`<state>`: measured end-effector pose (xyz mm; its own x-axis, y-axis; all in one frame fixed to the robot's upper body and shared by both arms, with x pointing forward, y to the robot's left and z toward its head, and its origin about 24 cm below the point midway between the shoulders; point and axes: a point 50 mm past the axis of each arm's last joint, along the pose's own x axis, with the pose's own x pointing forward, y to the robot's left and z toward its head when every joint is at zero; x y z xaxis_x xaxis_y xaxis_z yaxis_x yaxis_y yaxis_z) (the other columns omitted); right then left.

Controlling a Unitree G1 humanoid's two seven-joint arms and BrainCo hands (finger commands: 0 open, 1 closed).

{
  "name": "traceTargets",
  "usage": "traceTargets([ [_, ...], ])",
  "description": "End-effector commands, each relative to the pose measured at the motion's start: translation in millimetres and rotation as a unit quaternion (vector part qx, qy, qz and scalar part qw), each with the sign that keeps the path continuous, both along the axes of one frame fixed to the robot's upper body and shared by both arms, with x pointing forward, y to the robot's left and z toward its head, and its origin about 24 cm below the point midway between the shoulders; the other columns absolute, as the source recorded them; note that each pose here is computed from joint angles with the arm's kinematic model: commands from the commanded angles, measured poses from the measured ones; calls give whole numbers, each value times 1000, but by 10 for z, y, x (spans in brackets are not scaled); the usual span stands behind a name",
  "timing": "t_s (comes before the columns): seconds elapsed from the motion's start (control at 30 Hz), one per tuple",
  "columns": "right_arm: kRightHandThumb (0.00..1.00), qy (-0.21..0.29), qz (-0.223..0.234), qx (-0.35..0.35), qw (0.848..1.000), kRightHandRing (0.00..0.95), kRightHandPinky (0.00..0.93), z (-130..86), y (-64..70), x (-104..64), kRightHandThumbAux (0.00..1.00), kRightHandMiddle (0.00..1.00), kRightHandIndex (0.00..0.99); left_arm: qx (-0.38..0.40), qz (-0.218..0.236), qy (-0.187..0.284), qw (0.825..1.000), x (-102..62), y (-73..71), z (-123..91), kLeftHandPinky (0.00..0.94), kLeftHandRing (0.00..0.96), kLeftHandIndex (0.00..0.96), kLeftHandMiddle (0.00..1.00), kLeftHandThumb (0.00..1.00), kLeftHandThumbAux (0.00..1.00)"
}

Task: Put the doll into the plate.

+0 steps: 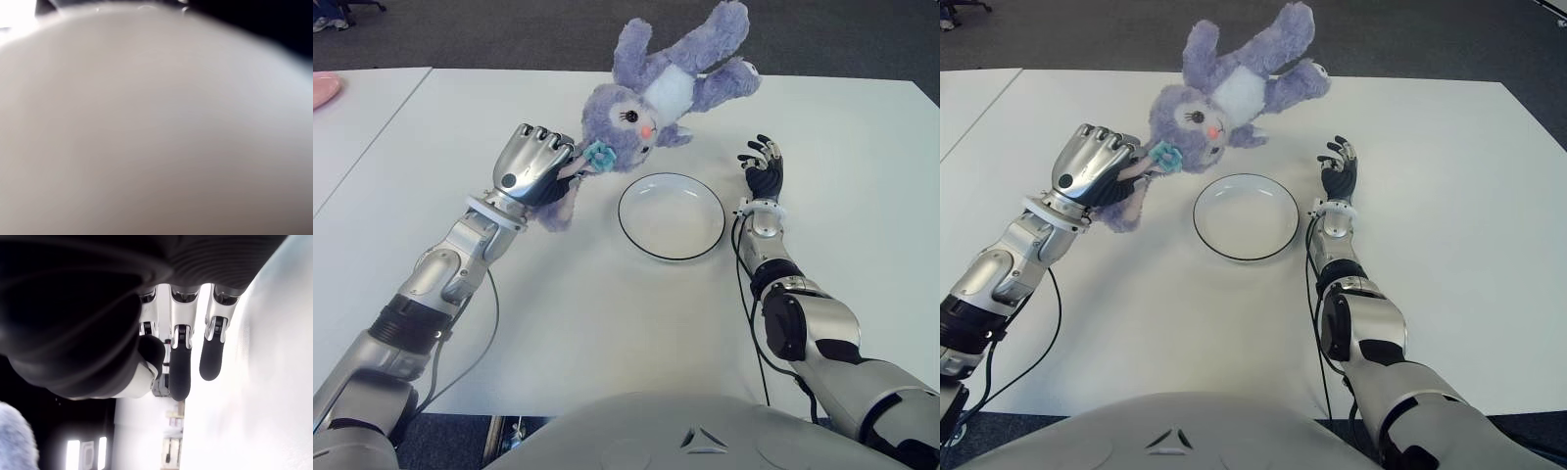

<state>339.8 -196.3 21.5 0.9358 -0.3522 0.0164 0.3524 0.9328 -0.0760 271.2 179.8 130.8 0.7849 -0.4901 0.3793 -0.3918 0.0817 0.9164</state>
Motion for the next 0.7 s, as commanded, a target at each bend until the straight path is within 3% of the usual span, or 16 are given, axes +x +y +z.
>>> traceTargets([
  [0.03, 919, 225, -24, 57, 972, 365, 265, -1037, 138, -815, 869, 234, 182, 4, 10, -23, 1000, -15, 20, -13, 869, 862, 804, 863, 695, 724],
  [0.2, 903, 225, -25, 54, 972, 338, 229, -1035, 138, -815, 875, 219, 189, -7, -1, -41, 999, -6, -12, 38, 869, 863, 806, 864, 701, 731],
  [0.4, 879, 221, -27, 55, 973, 326, 280, -1030, 142, -814, 882, 204, 188, -3, 3, -54, 999, -4, -17, 55, 868, 862, 809, 863, 702, 738],
  [0.7, 915, 218, -28, 58, 974, 341, 252, -1026, 146, -812, 869, 207, 208, -4, -18, -60, 998, -18, -41, 36, 872, 866, 812, 865, 709, 746],
])
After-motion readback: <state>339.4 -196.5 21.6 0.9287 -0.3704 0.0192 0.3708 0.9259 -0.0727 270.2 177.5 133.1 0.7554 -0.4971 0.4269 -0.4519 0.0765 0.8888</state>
